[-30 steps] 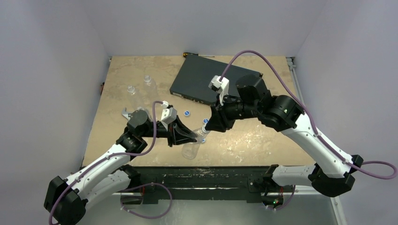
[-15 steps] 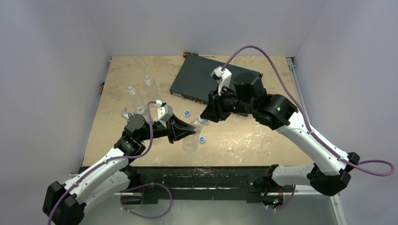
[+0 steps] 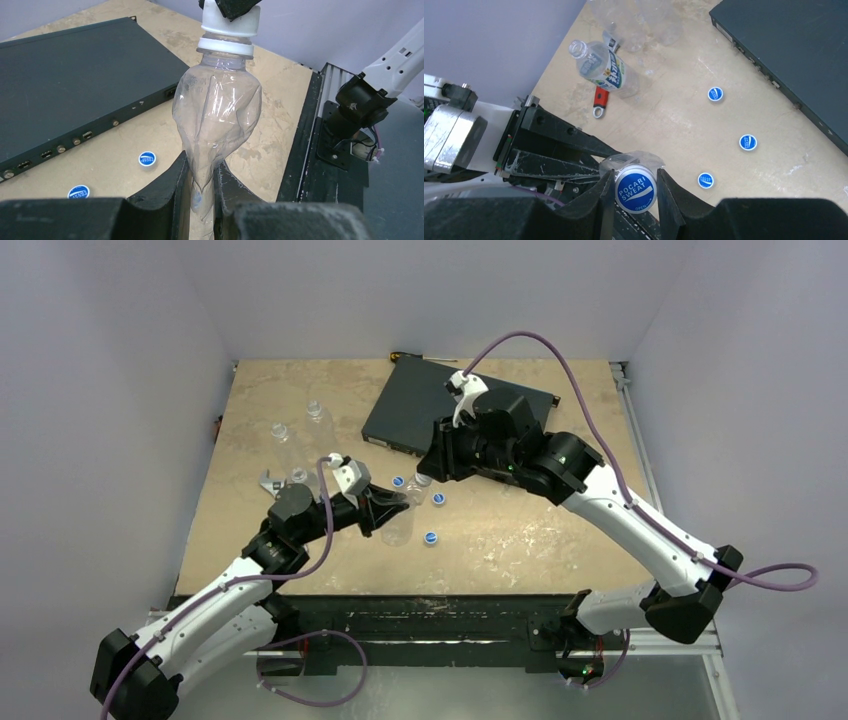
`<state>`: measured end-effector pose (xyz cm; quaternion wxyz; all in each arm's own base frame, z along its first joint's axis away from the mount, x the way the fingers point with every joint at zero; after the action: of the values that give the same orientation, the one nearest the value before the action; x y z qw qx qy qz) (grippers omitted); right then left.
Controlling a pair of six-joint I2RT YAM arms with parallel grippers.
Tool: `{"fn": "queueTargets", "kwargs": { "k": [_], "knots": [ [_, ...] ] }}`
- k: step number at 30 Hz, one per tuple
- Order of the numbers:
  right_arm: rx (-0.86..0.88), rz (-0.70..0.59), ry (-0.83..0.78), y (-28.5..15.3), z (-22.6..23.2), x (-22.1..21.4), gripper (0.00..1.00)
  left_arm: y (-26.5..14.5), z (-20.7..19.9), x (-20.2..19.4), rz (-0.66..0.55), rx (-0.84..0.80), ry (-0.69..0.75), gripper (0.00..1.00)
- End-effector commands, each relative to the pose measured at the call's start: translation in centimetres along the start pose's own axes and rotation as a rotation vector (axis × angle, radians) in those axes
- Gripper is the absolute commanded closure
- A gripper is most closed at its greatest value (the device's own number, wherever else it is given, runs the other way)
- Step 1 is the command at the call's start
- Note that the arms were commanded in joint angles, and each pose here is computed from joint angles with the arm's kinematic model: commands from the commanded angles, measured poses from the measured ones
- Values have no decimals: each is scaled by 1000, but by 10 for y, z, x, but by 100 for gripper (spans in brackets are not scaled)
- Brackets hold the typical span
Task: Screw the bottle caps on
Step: Screw the bottle cap onto the plastic bottle.
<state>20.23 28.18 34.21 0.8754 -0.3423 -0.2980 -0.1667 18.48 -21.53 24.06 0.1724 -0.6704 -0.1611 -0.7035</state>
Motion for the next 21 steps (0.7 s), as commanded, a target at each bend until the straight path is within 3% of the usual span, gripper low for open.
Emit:
{"fn": "queueTargets", "kwargs": {
  "k": [1, 5, 13, 16, 19, 21],
  "knots": [
    [-4, 116, 74, 1, 5, -24, 84, 1, 24, 63, -196, 135, 155, 100],
    [27, 93, 41, -13, 14, -16, 55, 4, 9, 49, -121, 7, 170, 100],
    [-53, 3, -2, -35, 12, 8, 12, 1, -6, 26, 8, -134, 177, 100],
    [-48, -29, -32, -45, 15, 15, 7, -1, -14, 23, 32, -198, 168, 100],
    [-58, -3, -79, -49, 12, 13, 13, -3, -21, 23, 32, -248, 160, 100],
    [-57, 47, -106, -49, 10, 5, 22, -4, -23, 24, 29, -260, 157, 100]
  ]
}}
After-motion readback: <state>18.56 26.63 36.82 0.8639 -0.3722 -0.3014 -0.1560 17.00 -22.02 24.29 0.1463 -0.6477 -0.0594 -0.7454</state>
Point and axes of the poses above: each gripper's point midway between its finger pads, its own y axis out along the fingers, its own z axis along the line the jaws close on, x = y × z, the point moved 4 cm from there along -y, back along the fingers, and after that the axes turned 13 degrees about y, right-handed, at the moved point
